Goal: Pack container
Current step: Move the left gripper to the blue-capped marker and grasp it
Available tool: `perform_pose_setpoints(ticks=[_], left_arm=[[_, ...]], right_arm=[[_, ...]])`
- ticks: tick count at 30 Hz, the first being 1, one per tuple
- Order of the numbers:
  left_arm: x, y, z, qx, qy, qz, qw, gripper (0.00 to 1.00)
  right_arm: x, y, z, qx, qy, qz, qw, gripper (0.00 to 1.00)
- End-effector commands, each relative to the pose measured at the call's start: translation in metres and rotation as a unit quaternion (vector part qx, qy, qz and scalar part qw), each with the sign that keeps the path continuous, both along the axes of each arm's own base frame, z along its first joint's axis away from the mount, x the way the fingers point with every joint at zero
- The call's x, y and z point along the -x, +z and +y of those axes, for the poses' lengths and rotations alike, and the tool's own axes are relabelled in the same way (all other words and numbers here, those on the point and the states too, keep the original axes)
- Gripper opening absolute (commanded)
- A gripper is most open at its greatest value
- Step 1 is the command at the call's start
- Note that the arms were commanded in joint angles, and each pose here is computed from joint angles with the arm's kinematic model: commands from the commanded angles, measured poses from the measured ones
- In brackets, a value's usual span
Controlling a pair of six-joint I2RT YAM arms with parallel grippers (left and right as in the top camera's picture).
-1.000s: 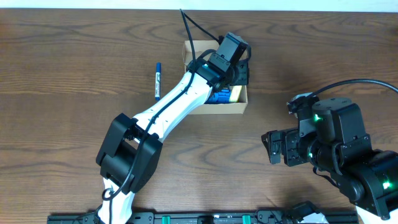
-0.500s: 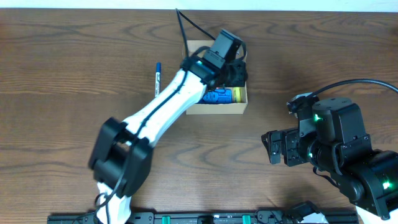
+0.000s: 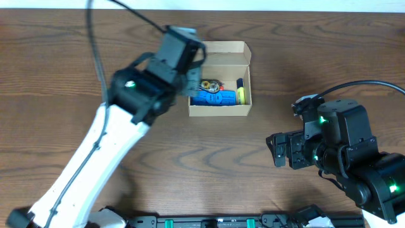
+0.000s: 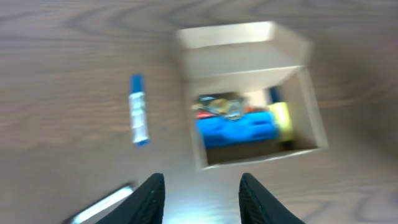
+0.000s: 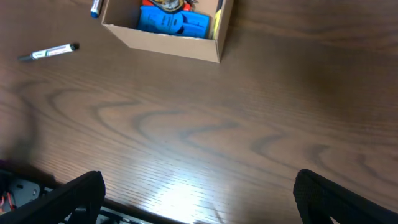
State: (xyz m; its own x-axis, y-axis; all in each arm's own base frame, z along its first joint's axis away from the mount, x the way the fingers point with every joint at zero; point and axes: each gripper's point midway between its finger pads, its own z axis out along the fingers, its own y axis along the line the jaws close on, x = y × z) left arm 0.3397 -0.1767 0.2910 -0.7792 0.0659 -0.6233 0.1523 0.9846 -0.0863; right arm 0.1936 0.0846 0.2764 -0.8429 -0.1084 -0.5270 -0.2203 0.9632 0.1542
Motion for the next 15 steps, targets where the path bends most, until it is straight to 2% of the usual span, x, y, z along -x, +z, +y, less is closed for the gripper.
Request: perform_pose_setpoints(ticks=[1,8,11,15], left_arm=[[-0.003,0.004,0.045,-0.044,0.047,-0.005,0.998,0.39],[-0.007,-0.037,0.081,-0.089,0.062,0.037,0.993,0.41],[-0.013,-0.066,0.088,-0.093,0.074,0.047,0.992,0.46],[-0.025,-0.103,0.092,-0.094,0.072,0.039,0.992,0.58]], right_arm=[[0.001,0.001,0.001,-0.001,0.001,-0.001,1.000,0.99],[0.001,0.001,0.001,-0.001,0.001,-0.001,1.000,0.99],[0.001,0.001,0.001,-0.001,0.001,-0.001,1.000,0.99],[0.001,0.001,0.001,-0.001,0.001,-0.001,1.000,0.99]])
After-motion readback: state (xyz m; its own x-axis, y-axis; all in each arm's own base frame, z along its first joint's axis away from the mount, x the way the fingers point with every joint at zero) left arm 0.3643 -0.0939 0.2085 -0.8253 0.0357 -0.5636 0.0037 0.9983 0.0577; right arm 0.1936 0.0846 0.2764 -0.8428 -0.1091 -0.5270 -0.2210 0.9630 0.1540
